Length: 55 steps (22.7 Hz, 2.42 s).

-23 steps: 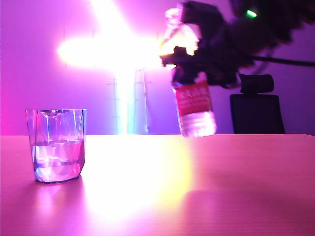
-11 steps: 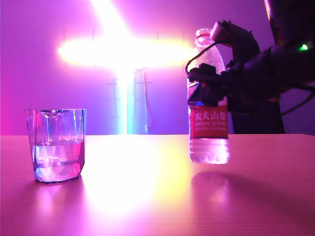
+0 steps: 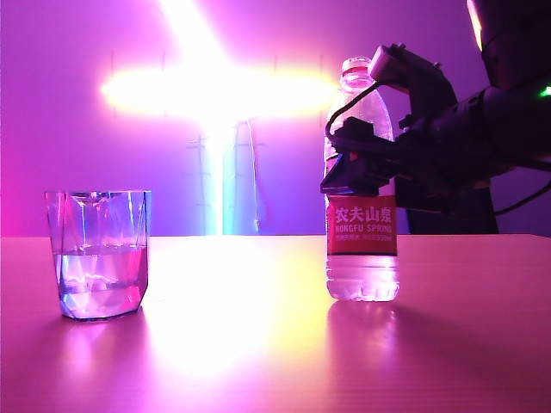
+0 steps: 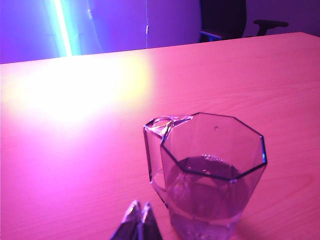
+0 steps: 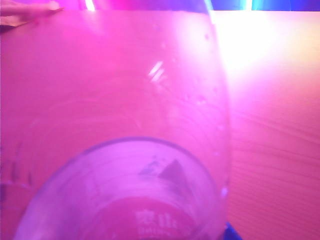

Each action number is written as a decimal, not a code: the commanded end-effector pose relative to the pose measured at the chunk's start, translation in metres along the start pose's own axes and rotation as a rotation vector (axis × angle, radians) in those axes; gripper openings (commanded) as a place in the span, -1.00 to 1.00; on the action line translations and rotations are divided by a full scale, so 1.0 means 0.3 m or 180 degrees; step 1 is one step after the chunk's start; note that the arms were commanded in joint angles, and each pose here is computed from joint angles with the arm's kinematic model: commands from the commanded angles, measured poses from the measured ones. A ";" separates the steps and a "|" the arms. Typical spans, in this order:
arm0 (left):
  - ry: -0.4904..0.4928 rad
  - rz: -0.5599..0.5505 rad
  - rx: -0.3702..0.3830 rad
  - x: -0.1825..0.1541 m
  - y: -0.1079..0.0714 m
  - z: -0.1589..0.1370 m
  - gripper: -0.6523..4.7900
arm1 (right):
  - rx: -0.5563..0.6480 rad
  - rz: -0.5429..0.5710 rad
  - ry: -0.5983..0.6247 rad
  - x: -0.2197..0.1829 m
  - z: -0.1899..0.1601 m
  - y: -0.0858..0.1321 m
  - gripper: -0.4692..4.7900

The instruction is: Pick up the mineral water bottle on the table and pour water into the mug until it's half full.

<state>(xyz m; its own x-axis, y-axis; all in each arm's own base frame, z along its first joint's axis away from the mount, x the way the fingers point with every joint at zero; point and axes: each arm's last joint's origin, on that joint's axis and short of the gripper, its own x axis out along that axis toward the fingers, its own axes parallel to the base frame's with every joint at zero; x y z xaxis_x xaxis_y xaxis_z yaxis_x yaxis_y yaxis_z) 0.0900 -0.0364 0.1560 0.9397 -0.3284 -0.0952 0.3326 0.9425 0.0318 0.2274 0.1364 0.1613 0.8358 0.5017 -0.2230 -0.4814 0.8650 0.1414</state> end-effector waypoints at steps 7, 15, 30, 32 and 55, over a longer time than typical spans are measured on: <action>-0.0021 -0.0006 -0.0011 0.000 0.000 0.004 -0.77 | 0.0012 -0.0010 0.0207 -0.002 -0.012 0.001 1.00; -0.0021 -0.0007 -0.0011 0.000 0.000 0.004 -0.77 | 0.0012 -0.0003 0.0149 -0.074 0.002 0.003 1.00; -0.0010 0.0380 -0.0047 -0.001 0.040 0.003 -0.77 | 0.0038 -0.0025 0.0218 -0.264 0.031 0.007 1.00; -0.0004 0.0575 -0.0065 -0.003 0.059 0.002 -0.77 | 0.0039 -0.0018 0.0243 -0.294 0.040 0.008 1.00; 0.0019 0.1332 -0.0134 -0.022 0.134 -0.002 -0.77 | 0.0229 -0.0224 -0.0390 -0.624 0.080 0.004 -0.85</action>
<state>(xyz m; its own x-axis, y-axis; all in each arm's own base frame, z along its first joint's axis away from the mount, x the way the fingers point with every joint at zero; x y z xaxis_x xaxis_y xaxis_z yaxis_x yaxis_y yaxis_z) 0.0970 0.0036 0.1560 0.9918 0.0845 -0.0956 -0.0818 0.9961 0.0317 0.0777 0.0438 0.2231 0.8914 0.4297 -0.1440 -0.3999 0.8954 0.1960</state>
